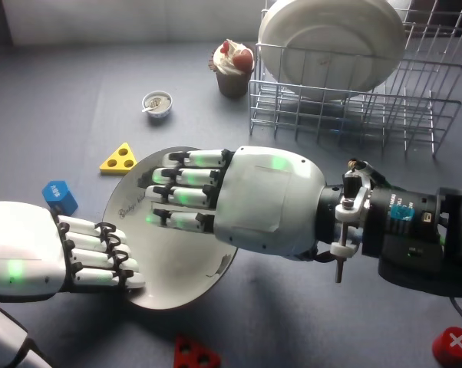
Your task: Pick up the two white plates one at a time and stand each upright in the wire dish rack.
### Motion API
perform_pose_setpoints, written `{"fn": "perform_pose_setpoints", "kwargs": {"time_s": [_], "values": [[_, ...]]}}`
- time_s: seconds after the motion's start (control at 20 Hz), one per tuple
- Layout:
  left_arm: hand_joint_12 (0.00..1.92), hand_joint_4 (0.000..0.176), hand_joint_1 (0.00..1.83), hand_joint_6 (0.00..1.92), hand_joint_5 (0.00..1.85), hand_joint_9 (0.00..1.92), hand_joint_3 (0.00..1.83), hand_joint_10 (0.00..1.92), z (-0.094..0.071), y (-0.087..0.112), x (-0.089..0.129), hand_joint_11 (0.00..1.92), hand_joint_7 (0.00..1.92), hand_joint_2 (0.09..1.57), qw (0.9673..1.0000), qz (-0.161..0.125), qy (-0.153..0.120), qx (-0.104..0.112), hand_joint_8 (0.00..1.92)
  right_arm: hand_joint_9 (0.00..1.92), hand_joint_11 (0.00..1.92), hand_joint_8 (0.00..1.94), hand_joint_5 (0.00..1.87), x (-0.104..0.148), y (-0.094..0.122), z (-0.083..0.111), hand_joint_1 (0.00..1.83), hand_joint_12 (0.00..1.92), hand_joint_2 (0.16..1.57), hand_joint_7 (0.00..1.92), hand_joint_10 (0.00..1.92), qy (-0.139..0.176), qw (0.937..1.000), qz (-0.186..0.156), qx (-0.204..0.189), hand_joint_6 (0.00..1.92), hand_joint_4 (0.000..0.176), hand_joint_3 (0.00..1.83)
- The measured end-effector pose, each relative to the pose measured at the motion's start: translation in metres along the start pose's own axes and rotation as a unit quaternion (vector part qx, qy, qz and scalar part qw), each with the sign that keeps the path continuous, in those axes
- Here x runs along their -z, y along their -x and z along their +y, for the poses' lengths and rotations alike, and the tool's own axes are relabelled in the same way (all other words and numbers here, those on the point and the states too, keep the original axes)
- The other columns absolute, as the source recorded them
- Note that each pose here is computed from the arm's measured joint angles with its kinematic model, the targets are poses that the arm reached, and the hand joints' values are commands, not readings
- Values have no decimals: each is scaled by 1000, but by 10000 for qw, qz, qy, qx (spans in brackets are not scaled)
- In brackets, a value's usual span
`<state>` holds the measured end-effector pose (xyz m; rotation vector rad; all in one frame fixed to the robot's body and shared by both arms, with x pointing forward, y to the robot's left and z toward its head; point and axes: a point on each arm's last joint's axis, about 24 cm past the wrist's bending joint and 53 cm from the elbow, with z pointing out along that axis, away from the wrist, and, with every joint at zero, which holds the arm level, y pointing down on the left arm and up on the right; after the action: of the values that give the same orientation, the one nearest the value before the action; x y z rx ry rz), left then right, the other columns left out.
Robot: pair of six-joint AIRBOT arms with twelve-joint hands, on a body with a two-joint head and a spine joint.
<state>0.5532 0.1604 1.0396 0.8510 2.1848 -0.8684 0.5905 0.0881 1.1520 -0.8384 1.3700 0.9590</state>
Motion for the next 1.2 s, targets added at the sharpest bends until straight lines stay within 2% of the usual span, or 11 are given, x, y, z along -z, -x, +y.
{"fn": "perform_pose_setpoints", "kwargs": {"time_s": [0.1, 0.15, 0.2, 0.25, 0.45, 0.55, 0.6, 0.7, 0.85, 0.95, 1.2], "values": [[13, 0, 3, 13, 155, 166, 0, 13, 0, 0, 0, 163, 184, 996, 10000, 1, 0, -2, 14, 752, 731, 9, 702, 0, 0, -3, 1403, 263, 1040, 638, 14, -40, 10000, -11, -42, 10, 0, 1], [8, 0, 0, 8, 148, 161, 2, 9, 0, 0, 0, 154, 179, 1000, 10000, 1, 0, -2, 10, 867, 817, 14, 814, 1, -1, -4, 1745, 1081, 990, 782, 15, -56, 10000, -2, -66, 11, 0, 33], [11, 0, 0, 7, 147, 162, 2, 9, 0, 0, 0, 161, 178, 1002, 10000, 0, -4, -17, 8, 907, 916, 9, 913, 1, 0, -3, 1739, 1303, 995, 908, 728, -50, 10000, -22, -67, 8, 0, 34], [12, 0, 0, 11, 161, 168, 0, 9, 0, 1, 0, 163, 184, 994, 10000, -22, -4, 8, 9, 1009, 995, 710, 962, 1, 0, 0, 1498, 1352, 1074, 960, 872, 4, 10000, -44, -36, 937, 0, 0], [8, 0, 0, 5, 154, 167, 3, 7, 1, 1, 0, 155, 181, 1003, 10000, -15, 27, 8, 5, 1097, 1007, 626, 971, 3, 8, 7, 1491, 1346, 1063, 1016, 745, 94, 9996, -244, -75, 978, 0, 0], [2, 0, 0, 3, 150, 153, 2, 1, 1, 1, 0, 144, 177, 1002, 10000, -16, 25, 10, 2, 1142, 1055, 435, 989, 4, 8, 7, 1497, 1271, 1038, 1148, 671, 96, 9996, -256, -80, 920, 0, 0], [1, 0, 0, 3, 153, 151, 3, 1, 1, 1, 0, 141, 177, 1006, 10000, -31, 25, 31, 2, 1154, 1042, 228, 1038, 5, 9, 7, 1500, 1254, 1025, 1254, 635, 102, 9995, -275, -86, 875, 0, 0], [6, 0, 0, 3, 154, 155, 1, 3, 1, 5, 0, 153, 177, 1002, 9999, -98, 25, 95, 1, 1171, 1058, 226, 1039, 6, 12, 10, 1500, 1220, 1022, 1254, 604, 129, 9993, -330, -109, 869, 0, 0], [8, 0, 0, 0, 146, 164, 2, 5, 0, 26, 1, 158, 175, 1005, 9991, -383, 0, 163, 0, 1206, 1006, 294, 1024, 12, 13, 12, 1501, 1305, 1026, 1234, 539, 137, 9992, -335, -167, 884, 0, 0], [18, 0, 0, 1, 146, 183, 0, 12, 1, 45, 6, 183, 186, 1002, 9977, -637, 3, 216, 5, 1278, 990, 321, 1054, 16, 15, 13, 1503, 1336, 1017, 1229, 456, 131, 9993, -308, -194, 768, 0, 1], [13, 0, 0, 6, 155, 182, 0, 8, 15, 96, 33, 176, 192, 1002, 9902, -1352, 184, 309, 8, 1280, 1001, 232, 1038, 33, 30, 12, 1503, 1329, 1017, 1261, 465, -5, 9991, -205, -377, 796, 0, 1]]}}
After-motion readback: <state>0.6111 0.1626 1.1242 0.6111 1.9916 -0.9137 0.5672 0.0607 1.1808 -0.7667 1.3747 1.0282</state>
